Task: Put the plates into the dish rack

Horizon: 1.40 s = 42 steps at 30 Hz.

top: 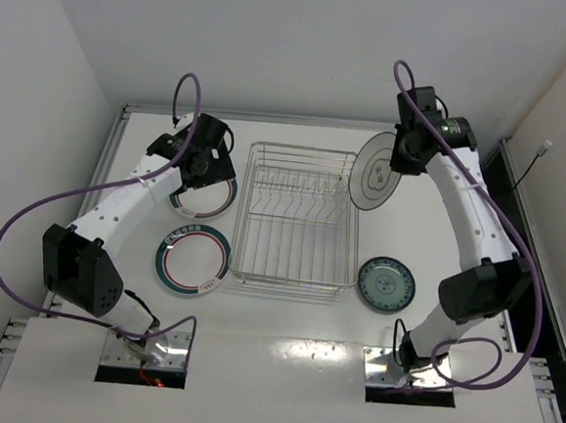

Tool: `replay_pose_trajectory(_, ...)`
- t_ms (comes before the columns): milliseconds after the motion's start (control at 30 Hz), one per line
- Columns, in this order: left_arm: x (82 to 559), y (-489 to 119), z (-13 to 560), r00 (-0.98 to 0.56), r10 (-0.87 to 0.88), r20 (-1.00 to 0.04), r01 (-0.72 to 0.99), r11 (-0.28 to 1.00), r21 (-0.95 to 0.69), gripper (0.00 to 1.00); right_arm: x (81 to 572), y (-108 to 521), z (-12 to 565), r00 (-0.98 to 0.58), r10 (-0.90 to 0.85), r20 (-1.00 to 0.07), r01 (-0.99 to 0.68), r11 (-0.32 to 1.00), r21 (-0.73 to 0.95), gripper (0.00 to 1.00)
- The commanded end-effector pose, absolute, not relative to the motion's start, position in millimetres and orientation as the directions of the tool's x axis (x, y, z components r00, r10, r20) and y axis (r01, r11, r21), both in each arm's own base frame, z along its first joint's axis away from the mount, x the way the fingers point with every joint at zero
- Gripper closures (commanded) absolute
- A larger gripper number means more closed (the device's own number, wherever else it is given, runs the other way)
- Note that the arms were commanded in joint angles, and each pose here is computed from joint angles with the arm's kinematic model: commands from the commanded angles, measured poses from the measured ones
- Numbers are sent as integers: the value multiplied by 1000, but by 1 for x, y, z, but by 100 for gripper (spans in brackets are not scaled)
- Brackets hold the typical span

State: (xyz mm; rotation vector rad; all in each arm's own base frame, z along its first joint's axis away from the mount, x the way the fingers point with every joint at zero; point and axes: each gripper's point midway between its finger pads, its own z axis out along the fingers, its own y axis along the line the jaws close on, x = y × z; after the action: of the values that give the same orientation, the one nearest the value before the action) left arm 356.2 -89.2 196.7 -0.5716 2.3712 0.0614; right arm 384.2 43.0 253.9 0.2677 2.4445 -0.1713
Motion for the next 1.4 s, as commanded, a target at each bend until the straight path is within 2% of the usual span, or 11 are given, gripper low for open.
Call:
replay_pose_trajectory(0,353,-81,210,-629,-411,-660,-441,888,-133,6,393,51,256,-748,118,-653,255,960,-119,100)
replay_pose_trajectory(500,347,-77,213,-623,-404,-670,-440,889,-127,3,404,79,208,-850,-4,-527,188,932,-309,100)
replay_pose_trajectory(1000,356,-79,215,-609,-402,-683,-430,892,-141,2,385,150,178,-904,-72,-422,-10,989,-148,100)
replay_pose_trajectory(1033,356,-79,215,-609,-402,-683,-430,892,-141,2,386,153,181,-902,-70,-426,-13,991,-135,95)
replay_pose_trajectory(1100,356,-79,215,-609,-402,-683,-430,892,-141,2,383,151,180,-906,-81,-416,-22,989,-143,94)
replay_pose_trajectory(1233,356,-80,211,-615,-400,-679,-432,892,-134,2,385,154,206,-882,-54,-468,-18,997,-80,69)
replay_pose_trajectory(1367,358,-80,213,-609,-402,-683,-430,892,-141,2,383,146,242,-858,-40,-513,-9,998,-64,59)
